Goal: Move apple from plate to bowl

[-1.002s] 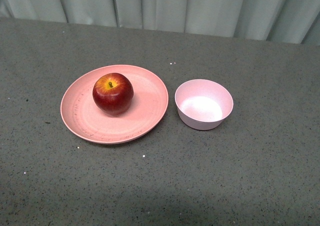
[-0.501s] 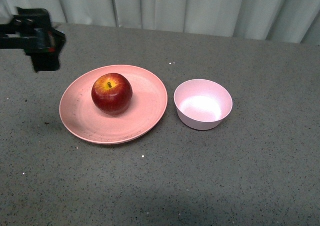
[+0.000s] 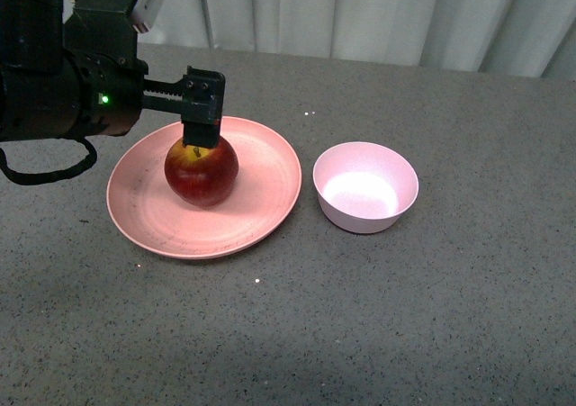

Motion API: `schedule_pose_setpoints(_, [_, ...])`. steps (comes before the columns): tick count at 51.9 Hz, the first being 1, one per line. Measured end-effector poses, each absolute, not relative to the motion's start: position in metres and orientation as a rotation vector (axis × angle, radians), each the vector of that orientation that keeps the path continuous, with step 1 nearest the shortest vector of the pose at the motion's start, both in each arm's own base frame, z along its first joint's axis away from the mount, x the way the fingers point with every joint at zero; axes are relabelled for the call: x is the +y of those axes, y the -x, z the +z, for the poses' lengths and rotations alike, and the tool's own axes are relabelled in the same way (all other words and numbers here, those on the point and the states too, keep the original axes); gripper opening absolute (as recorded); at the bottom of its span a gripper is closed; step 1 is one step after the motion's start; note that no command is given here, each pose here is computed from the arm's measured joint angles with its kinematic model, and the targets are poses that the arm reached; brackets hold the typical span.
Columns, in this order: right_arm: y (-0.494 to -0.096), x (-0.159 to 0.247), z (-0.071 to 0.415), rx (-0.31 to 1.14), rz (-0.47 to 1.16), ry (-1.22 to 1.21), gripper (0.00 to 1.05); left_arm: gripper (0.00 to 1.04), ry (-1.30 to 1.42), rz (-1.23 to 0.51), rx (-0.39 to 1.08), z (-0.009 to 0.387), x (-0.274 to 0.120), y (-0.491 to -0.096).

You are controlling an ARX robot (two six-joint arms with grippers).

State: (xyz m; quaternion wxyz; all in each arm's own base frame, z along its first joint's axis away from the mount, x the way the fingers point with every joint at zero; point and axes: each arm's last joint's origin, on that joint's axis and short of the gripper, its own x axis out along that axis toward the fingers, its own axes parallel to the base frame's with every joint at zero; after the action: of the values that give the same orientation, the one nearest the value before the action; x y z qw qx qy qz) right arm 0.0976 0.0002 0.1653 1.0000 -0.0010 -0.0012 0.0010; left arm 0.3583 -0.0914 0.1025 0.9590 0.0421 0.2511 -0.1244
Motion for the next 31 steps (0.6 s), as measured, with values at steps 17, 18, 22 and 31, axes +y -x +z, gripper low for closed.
schedule_pose_setpoints(17, [-0.098,0.0,0.165,-0.002,0.002,0.002,0.95,0.98,-0.101,-0.268,0.579,0.083,-0.1,-0.36])
schedule_pose_setpoints(18, [-0.098,0.0,0.165,-0.002,0.002,0.002,0.95,0.98,-0.1,-0.269,0.584,0.082,-0.1,-0.359])
schedule_pose_setpoints(22, [-0.098,0.0,0.165,-0.002,0.002,0.002,0.95,0.98,-0.09,-0.279,0.619,0.077,-0.1,-0.358])
schedule_pose_setpoints(31, [-0.098,0.0,0.165,-0.002,0.002,0.002,0.95,0.98,-0.079,-0.295,0.655,0.07,-0.103,-0.356])
